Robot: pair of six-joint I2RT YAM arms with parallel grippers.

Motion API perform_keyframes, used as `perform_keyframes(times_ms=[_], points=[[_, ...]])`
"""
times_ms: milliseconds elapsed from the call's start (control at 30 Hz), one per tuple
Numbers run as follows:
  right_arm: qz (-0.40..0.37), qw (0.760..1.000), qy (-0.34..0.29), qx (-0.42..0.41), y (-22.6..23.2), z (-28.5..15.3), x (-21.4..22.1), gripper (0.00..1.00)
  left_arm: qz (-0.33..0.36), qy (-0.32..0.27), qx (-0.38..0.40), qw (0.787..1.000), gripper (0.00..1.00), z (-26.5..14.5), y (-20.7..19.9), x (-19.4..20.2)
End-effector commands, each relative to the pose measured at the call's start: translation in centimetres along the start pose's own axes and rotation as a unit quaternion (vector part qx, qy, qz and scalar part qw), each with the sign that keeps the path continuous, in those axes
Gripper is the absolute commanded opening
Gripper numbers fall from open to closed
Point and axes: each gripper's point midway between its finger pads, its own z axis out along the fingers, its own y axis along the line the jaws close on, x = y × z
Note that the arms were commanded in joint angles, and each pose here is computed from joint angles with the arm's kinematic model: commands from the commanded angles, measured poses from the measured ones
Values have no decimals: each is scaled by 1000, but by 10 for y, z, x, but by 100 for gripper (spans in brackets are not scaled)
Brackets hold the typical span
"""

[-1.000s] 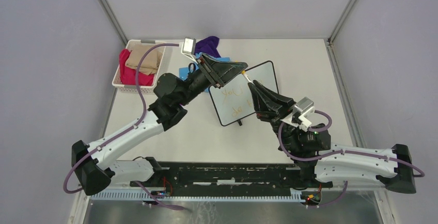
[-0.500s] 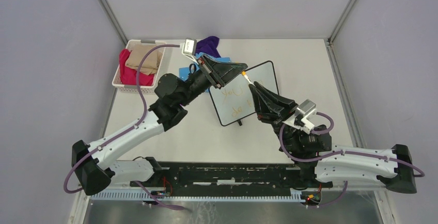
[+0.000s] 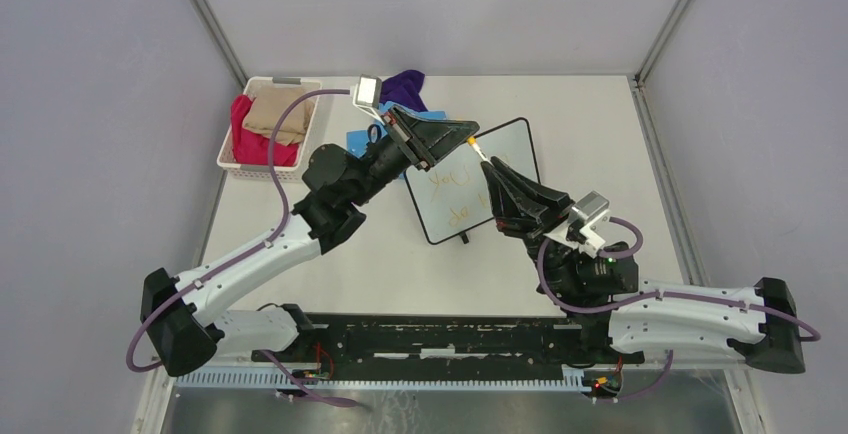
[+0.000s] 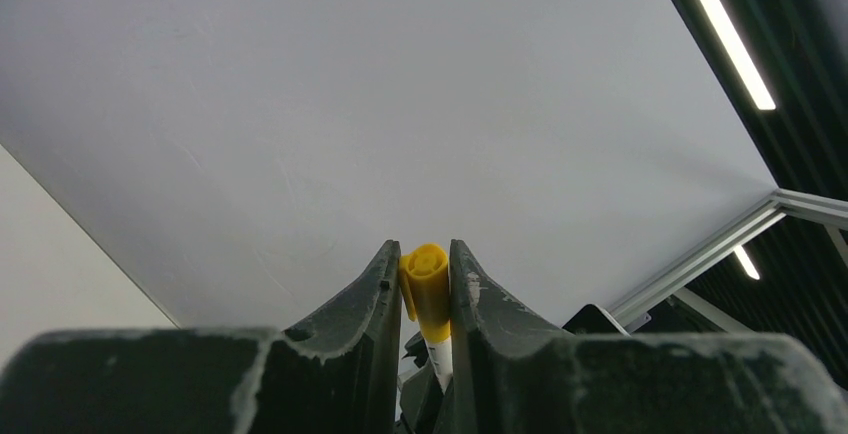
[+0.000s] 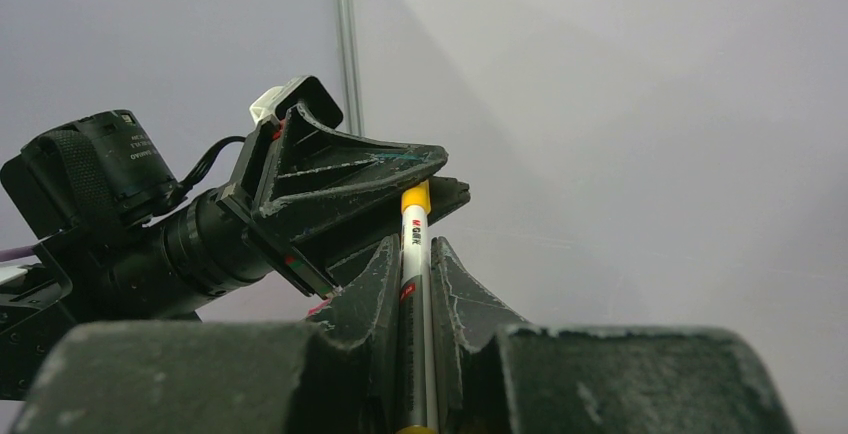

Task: Write a sentence on the whiteboard
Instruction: Close the whiteboard marker at the center of the board.

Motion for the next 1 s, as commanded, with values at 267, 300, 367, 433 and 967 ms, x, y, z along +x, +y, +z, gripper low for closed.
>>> perform_keyframes(times_ms=[267,300,367,433,967], points=[[-6,999,-2,34,-9,7,1,0,-12,23,37,999,2,-4,-17,14],[-6,999,-2,36,-10,7,0,0,-13,24,36,999,2,-4,-17,15],[-8,999,-2,39,-11,8,1,0,-15,25,36,999,2,-5,-17,16],[-10,999,-1,40,-11,8,2,0,-17,29,36,999,2,-6,-17,20],[-14,999,-2,43,-11,15,3,0,-26,50,40,998,2,-10,-20,39]])
